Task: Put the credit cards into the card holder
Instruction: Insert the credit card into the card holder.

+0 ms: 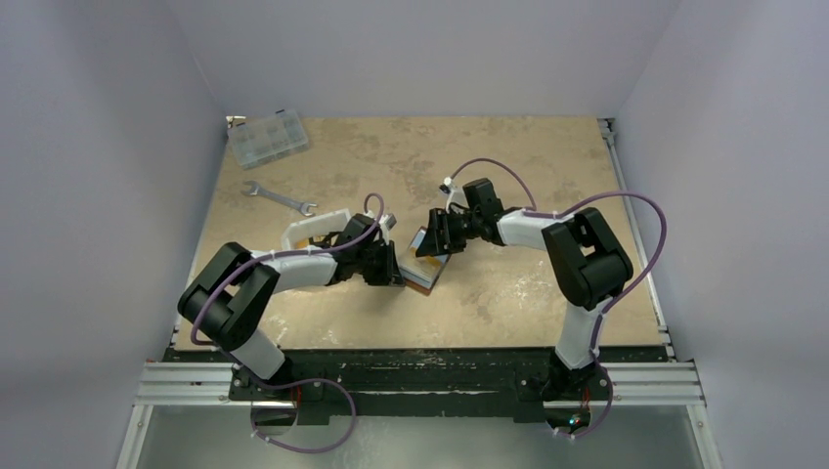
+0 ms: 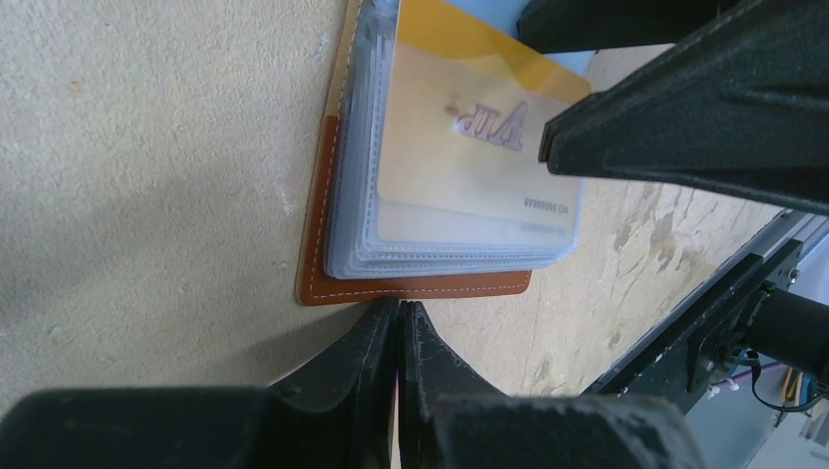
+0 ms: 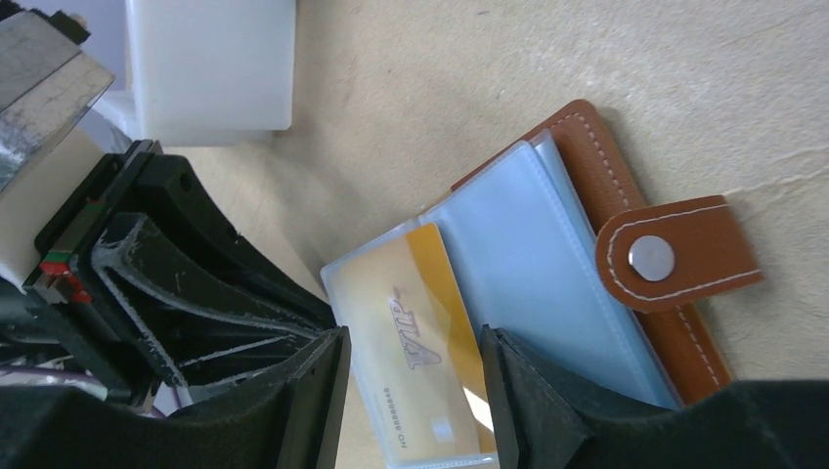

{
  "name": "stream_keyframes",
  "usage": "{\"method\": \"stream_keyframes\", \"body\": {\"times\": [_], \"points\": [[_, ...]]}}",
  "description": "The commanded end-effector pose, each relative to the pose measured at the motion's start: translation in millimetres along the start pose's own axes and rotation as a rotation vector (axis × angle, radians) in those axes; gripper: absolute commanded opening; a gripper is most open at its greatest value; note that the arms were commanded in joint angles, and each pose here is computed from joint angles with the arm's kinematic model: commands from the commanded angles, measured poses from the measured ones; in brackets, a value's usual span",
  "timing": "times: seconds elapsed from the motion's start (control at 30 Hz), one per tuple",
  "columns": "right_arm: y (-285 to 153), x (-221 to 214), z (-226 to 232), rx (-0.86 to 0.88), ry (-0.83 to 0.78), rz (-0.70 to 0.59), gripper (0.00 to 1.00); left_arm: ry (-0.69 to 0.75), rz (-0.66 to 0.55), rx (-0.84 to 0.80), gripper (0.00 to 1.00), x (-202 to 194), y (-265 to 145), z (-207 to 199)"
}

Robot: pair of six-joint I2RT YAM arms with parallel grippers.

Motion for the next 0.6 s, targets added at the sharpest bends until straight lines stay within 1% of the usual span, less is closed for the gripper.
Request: {"method": "stream_keyframes", "body": {"times": [0.0,0.2,0.27,0.57], "points": [[1,-7,18,0.094,0.000,0.007,0.59,0.036,-0.033,0.048,0.07,7,8,12],[-3,-15,38,0.169,0.012,0.002,0.58,0.080,-0.065,0.071,0.06,25,15,7],[-3,-18,42,0.184,0.024,-0.003,0.57,0.087,-0.049,0.103,0.06,25,16,12],[-22,-11,66,0.237,0.089,-0.124,0.58,0.135,-0.062,0.104,0.06,46,27,0]]}}
Point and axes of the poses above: each gripper's point midway between its finger pads, its own y axis out along the fingers, its own z axis along the line the jaws close on, x = y × z, the point moved 1 cm from there along -y, back along the fingers, and after that the axes turned 14 degrees about -y, right-handed, at the moved point
